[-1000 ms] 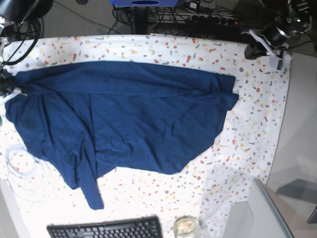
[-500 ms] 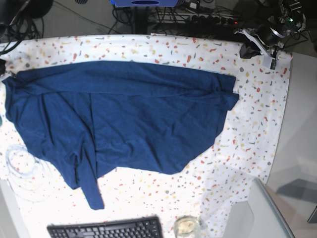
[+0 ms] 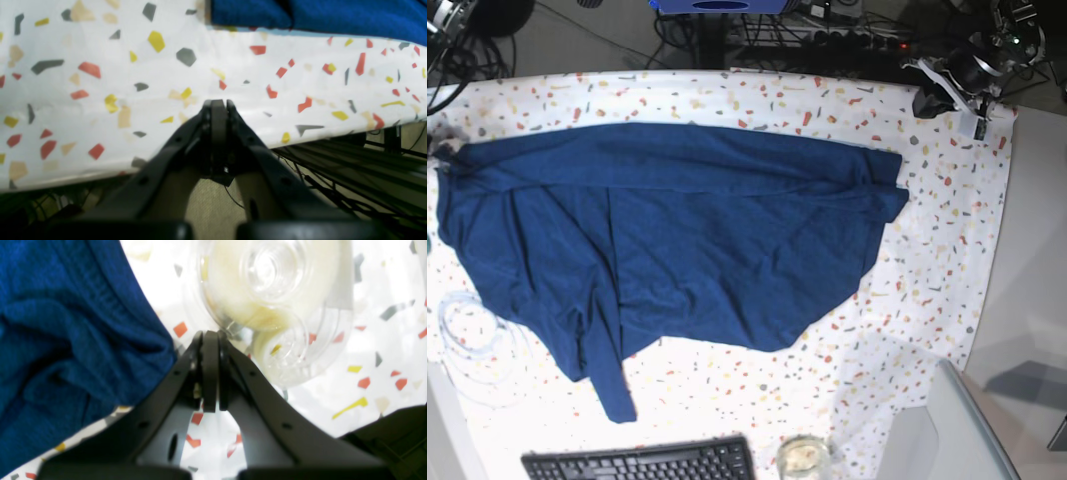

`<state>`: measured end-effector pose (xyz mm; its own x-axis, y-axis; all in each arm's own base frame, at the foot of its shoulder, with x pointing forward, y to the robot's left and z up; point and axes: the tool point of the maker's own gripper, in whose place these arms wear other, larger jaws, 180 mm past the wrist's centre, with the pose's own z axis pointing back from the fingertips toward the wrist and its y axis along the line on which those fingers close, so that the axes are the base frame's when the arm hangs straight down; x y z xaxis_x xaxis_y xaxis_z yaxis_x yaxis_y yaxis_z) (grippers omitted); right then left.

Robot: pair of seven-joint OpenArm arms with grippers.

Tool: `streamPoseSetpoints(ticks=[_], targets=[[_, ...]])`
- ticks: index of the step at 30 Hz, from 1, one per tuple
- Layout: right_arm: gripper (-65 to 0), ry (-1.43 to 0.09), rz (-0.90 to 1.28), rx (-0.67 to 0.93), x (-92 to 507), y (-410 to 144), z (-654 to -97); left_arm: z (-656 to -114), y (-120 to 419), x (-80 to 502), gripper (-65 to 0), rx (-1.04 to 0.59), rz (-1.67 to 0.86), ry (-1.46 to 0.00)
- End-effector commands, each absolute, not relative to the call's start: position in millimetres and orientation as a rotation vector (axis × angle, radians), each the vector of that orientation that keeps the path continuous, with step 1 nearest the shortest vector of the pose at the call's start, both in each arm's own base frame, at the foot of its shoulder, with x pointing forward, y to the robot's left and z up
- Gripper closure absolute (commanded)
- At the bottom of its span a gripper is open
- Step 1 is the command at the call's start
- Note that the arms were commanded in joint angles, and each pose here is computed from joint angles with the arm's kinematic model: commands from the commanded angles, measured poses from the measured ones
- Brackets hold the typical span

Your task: Layout the t-shirt on the table in an organized manner, then fold the t-shirt properly

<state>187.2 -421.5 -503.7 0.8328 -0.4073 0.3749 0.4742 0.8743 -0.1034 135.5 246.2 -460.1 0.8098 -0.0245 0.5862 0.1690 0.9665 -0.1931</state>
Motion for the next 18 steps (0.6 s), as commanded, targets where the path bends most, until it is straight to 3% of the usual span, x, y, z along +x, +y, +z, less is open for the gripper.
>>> streamPoseSetpoints(ticks=[1,10,18], targets=[[0.0,-0.365,-0.469,-0.226,190.7,-432.9,-497.2,-452.9,248.6,139.9,0.0,-0.245,-0.111,-0.65],[0.0,-0.417,-0.469,-0.259,207.5,-453.4,-478.5,-451.9,247.8,140.8,0.0,-0.245,-0.112,-0.654],[0.0,-0.458,-0.388,-0.311,208.7,-439.3,-447.9,-452.1,249.2,138.0,0.0,-0.242,-0.116,-0.647]])
